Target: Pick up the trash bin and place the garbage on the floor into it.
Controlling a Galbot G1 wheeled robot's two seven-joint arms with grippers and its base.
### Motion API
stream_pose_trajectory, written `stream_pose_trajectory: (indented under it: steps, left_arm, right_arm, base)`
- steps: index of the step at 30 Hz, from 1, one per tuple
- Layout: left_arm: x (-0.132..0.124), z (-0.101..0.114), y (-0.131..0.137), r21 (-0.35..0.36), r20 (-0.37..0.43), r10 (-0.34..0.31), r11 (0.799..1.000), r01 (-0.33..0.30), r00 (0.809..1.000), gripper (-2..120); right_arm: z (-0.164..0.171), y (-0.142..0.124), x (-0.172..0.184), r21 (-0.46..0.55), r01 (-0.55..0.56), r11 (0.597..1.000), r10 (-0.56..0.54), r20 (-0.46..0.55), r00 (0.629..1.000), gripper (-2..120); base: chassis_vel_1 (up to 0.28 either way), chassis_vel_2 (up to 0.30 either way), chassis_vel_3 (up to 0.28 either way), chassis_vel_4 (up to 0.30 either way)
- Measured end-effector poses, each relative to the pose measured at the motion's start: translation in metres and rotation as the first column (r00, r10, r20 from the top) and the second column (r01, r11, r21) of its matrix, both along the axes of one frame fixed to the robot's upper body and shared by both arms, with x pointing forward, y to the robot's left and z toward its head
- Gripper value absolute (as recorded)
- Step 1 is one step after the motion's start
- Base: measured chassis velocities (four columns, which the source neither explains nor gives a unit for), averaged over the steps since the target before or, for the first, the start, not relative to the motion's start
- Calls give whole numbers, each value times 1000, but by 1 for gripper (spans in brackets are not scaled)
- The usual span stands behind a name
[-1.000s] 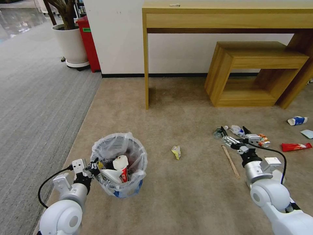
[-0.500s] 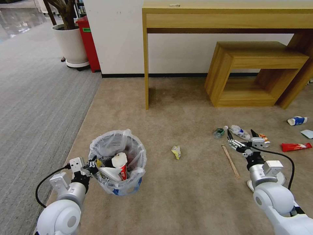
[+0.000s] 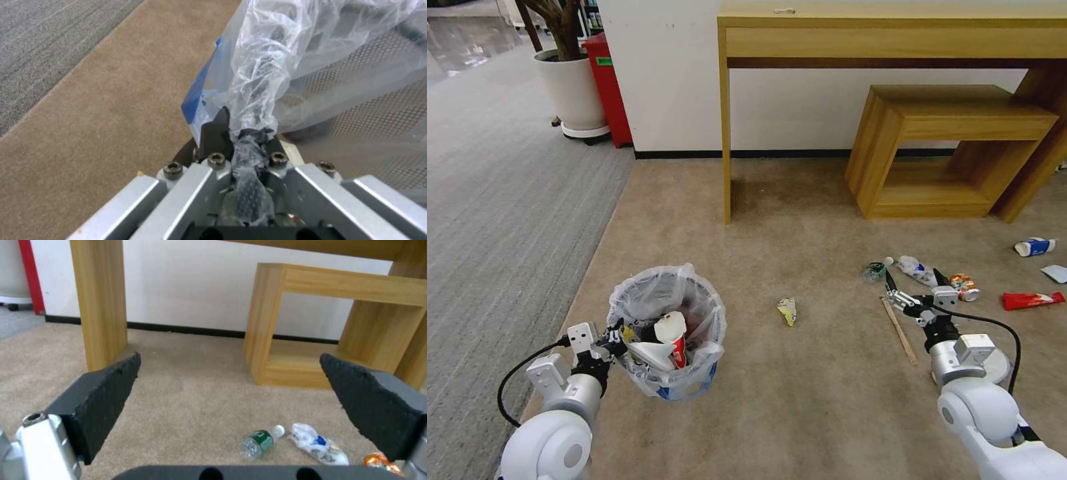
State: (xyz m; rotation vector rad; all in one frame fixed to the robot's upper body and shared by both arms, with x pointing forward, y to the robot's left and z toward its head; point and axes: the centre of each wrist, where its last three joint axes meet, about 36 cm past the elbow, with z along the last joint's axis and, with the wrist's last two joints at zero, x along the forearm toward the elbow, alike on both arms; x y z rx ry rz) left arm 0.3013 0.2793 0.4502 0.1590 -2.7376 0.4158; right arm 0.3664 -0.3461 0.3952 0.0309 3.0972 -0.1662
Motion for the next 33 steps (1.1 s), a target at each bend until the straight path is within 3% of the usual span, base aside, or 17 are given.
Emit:
stream_pose_trajectory:
  steps: [33]
  left_arm:
    - [-1,0,0,1,2,7,1000,-7,1000,1]
  right_arm:
    - [-5,3,2,-8,-24,1000,24,16,1000,95]
  base:
    - [-20,21,27,-21]
